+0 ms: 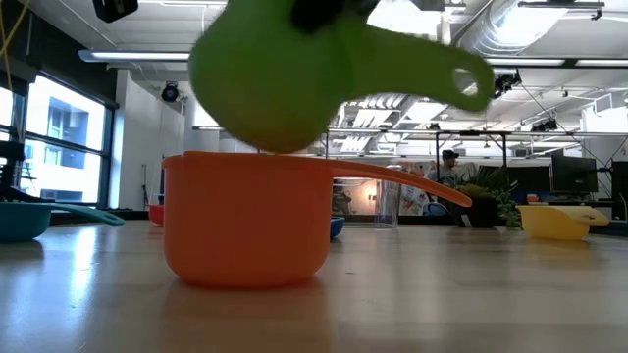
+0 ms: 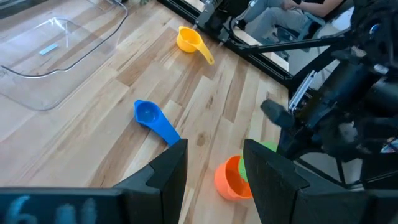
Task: Nest measuring cups in basket
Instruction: Stack the green measuring cup in the orange measuring cup, then stack the dark blue measuring cup in the green measuring cup
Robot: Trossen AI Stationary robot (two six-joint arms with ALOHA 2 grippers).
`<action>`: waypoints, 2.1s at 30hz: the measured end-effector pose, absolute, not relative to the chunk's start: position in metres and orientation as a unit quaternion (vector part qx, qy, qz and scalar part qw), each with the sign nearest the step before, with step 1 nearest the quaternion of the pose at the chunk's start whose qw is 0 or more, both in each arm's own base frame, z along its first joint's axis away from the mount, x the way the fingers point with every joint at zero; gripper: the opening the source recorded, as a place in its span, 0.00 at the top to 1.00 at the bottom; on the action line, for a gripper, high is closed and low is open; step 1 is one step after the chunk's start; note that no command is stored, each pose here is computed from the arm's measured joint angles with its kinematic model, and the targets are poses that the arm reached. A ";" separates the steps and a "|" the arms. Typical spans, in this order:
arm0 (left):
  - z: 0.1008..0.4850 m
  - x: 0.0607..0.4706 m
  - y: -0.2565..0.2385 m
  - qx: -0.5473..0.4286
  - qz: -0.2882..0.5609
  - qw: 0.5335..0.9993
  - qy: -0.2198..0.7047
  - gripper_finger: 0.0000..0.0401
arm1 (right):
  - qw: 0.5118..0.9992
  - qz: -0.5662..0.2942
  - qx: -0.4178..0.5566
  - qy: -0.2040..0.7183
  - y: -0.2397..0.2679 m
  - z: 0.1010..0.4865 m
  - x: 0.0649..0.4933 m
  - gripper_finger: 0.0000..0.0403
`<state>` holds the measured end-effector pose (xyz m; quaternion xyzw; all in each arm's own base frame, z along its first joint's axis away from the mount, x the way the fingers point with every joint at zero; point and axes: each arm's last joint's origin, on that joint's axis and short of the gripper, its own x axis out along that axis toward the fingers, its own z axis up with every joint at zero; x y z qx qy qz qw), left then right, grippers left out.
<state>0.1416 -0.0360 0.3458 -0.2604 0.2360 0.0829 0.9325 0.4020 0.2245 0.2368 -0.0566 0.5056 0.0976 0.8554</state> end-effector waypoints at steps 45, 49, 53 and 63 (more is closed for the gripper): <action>0.346 0.142 -0.036 -0.260 0.083 0.933 0.236 0.63 | 0.837 0.094 -0.048 0.537 0.213 0.218 0.411 0.77; 0.346 0.142 -0.036 -0.260 0.083 0.933 0.236 0.63 | 0.837 0.094 -0.049 0.537 0.213 0.218 0.411 0.75; 0.346 0.142 -0.036 -0.259 0.083 0.933 0.236 0.63 | 0.839 0.094 -0.049 0.534 0.214 0.229 0.412 0.75; 0.336 0.136 -0.034 -0.225 0.097 0.925 0.290 0.63 | 0.835 0.023 -0.106 0.539 0.203 0.279 0.404 0.75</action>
